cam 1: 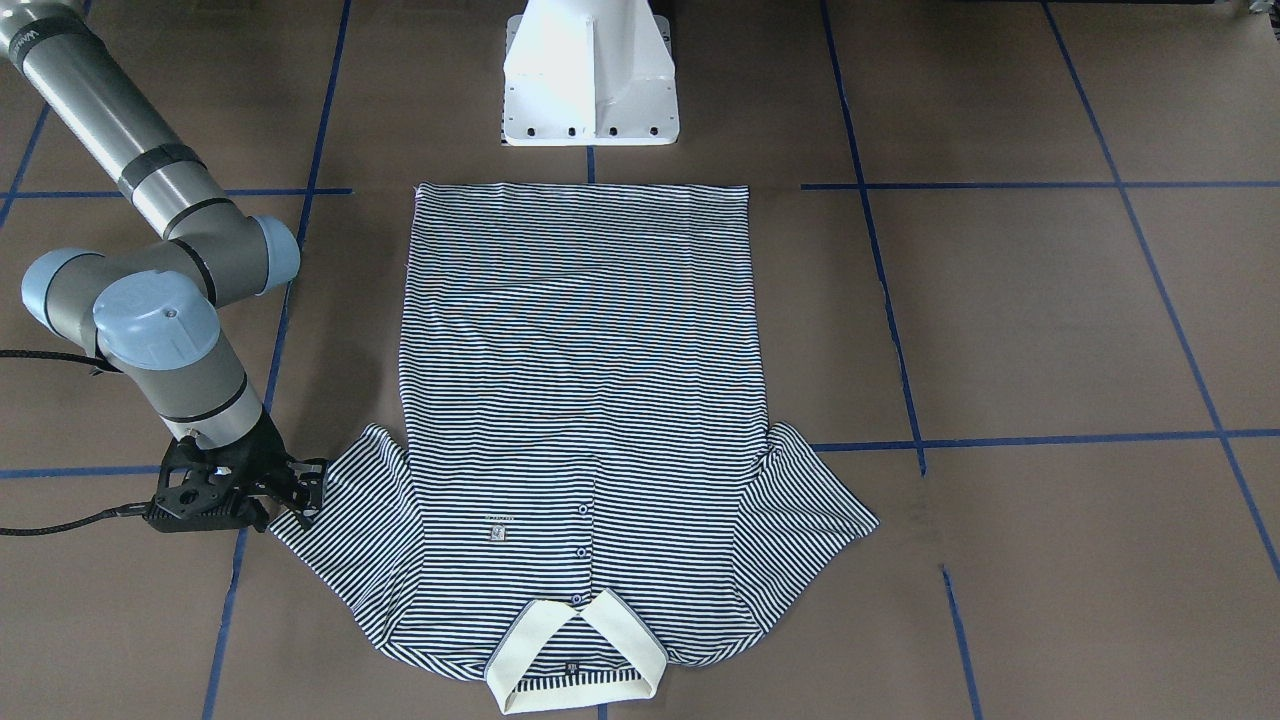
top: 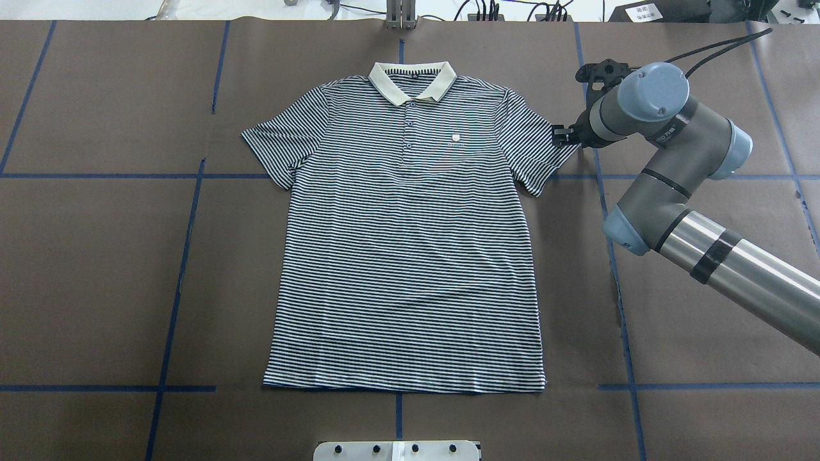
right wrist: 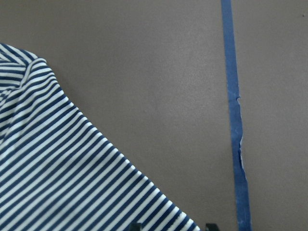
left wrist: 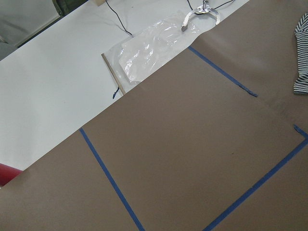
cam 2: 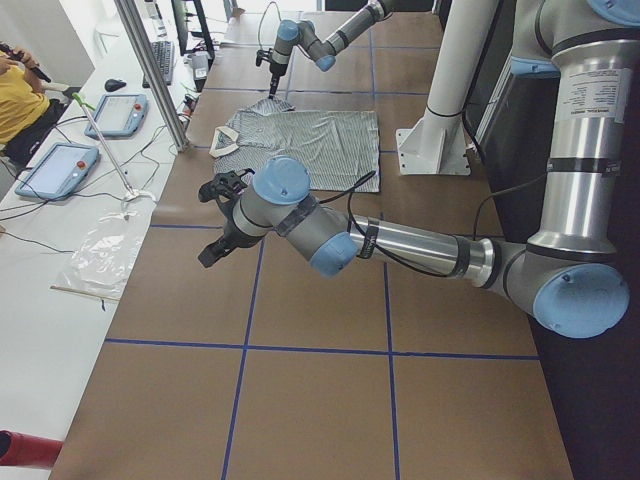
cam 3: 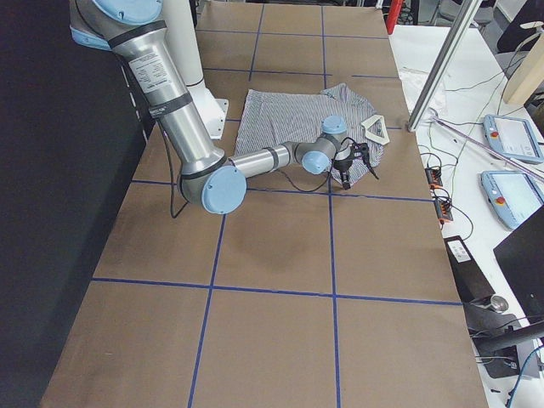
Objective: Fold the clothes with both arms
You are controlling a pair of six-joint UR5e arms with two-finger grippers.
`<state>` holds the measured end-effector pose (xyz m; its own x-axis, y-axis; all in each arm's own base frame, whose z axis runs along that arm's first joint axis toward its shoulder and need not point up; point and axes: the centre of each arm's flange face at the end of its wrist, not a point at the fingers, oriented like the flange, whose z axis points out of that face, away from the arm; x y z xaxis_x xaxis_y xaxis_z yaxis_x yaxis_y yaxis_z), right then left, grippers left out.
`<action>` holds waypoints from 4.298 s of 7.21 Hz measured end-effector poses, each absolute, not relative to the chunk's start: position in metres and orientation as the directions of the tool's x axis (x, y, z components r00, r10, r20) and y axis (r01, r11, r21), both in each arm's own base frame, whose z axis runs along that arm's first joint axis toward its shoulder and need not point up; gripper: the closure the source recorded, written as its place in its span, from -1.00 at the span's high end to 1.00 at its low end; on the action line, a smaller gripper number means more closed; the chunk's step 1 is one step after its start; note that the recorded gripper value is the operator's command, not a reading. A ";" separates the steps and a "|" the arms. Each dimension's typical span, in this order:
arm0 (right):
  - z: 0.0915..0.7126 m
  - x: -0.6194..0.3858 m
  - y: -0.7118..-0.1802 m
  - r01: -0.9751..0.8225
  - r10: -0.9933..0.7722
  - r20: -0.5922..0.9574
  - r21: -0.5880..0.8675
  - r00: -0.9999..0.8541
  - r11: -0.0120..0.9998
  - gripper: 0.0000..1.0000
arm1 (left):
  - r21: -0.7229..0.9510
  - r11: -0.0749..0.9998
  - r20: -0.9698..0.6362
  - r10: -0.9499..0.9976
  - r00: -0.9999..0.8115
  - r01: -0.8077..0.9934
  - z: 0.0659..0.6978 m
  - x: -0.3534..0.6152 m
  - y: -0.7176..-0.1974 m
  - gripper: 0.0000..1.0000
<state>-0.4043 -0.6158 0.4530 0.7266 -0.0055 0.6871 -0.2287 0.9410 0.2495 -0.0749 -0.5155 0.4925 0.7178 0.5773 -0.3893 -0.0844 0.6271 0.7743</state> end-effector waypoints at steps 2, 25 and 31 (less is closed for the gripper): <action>0.456 -0.404 -0.614 -0.227 -0.005 0.685 0.249 0.729 0.942 -0.71 | 0.774 0.627 -0.389 0.577 0.718 -0.085 0.494 -0.075 -0.514 1.00; 0.346 -0.205 -0.666 -0.048 -0.190 0.713 0.300 0.675 0.953 1.00 | 0.625 0.767 -0.665 0.429 0.611 0.142 0.421 0.081 -0.552 0.40; 0.433 -0.096 -0.645 0.029 -0.277 0.710 0.340 0.647 0.940 1.00 | 0.358 0.840 -0.783 0.033 0.621 0.408 0.399 0.381 -0.610 0.19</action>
